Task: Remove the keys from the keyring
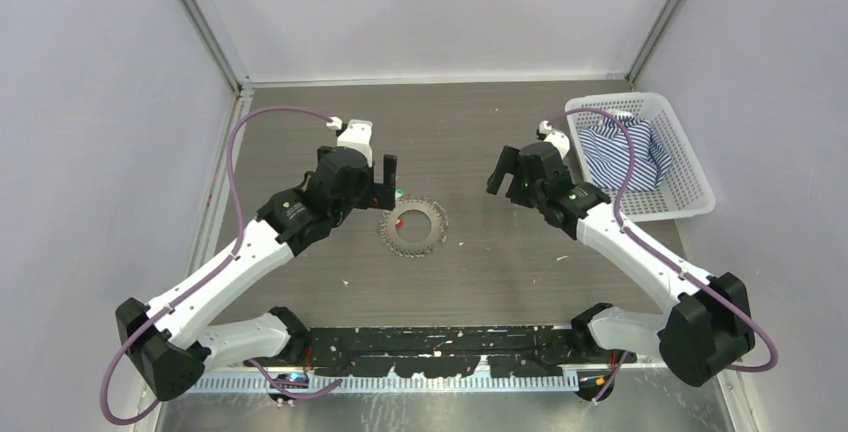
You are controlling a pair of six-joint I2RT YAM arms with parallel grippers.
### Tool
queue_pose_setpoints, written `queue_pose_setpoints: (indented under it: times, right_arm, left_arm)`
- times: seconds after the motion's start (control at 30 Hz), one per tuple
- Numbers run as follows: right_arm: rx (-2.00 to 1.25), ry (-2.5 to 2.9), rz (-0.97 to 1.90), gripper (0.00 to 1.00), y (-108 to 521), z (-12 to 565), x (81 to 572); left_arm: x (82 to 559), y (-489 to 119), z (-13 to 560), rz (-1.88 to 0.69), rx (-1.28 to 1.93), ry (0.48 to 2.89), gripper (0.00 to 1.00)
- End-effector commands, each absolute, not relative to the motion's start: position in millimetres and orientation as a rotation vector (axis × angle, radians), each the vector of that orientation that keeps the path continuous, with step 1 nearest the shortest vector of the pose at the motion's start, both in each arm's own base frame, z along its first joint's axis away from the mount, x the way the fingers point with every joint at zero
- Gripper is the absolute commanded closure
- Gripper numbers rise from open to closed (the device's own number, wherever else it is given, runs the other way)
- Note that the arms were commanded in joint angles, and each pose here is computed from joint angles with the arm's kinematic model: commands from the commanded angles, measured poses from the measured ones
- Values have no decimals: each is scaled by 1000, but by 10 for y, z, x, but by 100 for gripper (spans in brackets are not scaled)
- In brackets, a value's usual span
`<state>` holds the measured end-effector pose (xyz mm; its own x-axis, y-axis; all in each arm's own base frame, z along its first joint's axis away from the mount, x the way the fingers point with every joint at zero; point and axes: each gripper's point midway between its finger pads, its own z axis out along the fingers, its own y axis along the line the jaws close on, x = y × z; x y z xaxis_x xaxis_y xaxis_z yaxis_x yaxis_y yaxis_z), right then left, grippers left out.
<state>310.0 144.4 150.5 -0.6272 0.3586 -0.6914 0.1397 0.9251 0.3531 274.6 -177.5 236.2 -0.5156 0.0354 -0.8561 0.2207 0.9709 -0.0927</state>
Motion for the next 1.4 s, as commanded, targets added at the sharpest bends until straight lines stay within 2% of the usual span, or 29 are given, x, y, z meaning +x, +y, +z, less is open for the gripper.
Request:
queue_pose_setpoints:
  times: [0.0, 0.17, 0.37, 0.6, 0.93, 1.1, 1.23, 1.37]
  right_arm:
    - [340, 2214, 303, 0, 1440, 1585, 3224]
    - [287, 2285, 294, 0, 1487, 1483, 3181]
    - [267, 2325, 289, 0, 1547, 1360, 3173]
    - [128, 2387, 382, 3, 1980, 1205, 3185]
    - [-108, 2479, 475, 17, 2754, 930, 3327]
    - [-149, 2551, 437, 25, 2827, 696, 3150]
    - [-187, 2606, 446, 37, 2945, 523, 2963]
    - [-213, 2619, 416, 42, 3023, 405, 2851]
  left_arm:
    - [2846, -1805, 2617, -258, 161, 2013, 0]
    - [2834, -1694, 2559, -180, 196, 2025, 0]
    - [2759, -1726, 2388, -231, 182, 2053, 0]
    - [2747, -1697, 2105, -230, 143, 2155, 0]
    - [2806, -1600, 1721, -335, 28, 2305, 0]
    - [2807, -1489, 1602, -355, -40, 2343, 0]
    - [2803, -1490, 1555, -369, -54, 2354, 0]
    - [2810, -1519, 1548, -384, -61, 2359, 0]
